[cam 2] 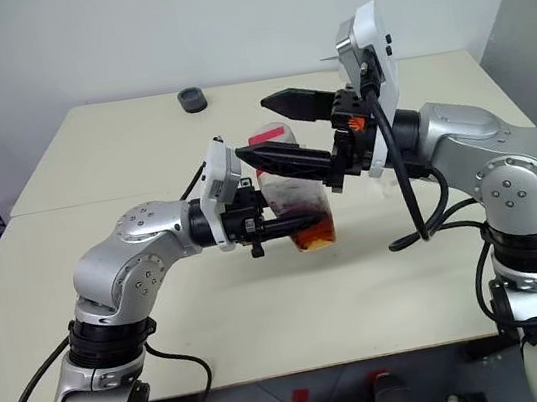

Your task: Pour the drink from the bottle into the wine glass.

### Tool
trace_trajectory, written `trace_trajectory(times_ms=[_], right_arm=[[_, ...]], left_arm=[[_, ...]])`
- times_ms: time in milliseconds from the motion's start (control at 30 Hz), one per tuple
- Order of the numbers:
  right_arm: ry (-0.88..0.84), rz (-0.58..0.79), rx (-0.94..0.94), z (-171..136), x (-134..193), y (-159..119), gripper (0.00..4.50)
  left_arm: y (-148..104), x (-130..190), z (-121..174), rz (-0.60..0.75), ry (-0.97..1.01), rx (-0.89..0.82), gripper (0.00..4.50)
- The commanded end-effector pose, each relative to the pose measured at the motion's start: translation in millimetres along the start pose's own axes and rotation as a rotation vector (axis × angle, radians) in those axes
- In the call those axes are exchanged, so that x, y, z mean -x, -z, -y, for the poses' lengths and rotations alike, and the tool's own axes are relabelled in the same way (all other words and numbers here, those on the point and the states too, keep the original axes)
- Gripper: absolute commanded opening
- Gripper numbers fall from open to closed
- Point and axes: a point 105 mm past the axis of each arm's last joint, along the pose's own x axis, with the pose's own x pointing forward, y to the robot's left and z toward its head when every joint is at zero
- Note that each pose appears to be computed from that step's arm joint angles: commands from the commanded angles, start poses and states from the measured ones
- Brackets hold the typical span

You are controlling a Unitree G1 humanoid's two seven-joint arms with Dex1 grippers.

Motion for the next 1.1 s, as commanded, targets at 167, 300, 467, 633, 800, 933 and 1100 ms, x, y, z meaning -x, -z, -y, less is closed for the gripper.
trace_trajectory(times_ms=[167, 300, 467, 633, 800, 933, 1100], right_arm=[[-0.028, 0.021, 0.045, -7, 1, -11, 1.78], [-0.023, 0.024, 0.058, -7, 2, -14, 1.77], [0.016, 0.026, 0.128, -1, 3, -21, 1.77], [0.104, 0.088, 0.254, 15, 3, -43, 1.77], [0.132, 0.098, 0.213, 21, 7, -39, 1.77], [0.244, 0.111, 0.152, 33, 25, -35, 1.77], [0.52, 0.029, 0.129, 60, 70, 6, 1.77]], left_arm=[[-14, -1, 3, 0.033, 0.012, -0.058, 1.79], [-14, -2, 4, 0.033, 0.018, -0.058, 1.79], [-13, -2, 5, 0.032, 0.02, -0.058, 1.79], [-12, -1, 5, 0.03, 0.022, -0.058, 1.79], [-12, -1, 5, 0.031, 0.02, -0.061, 1.79], [-11, 0, 5, 0.03, 0.01, -0.058, 1.79], [-8, -1, 7, 0.038, -0.004, -0.047, 1.79]])
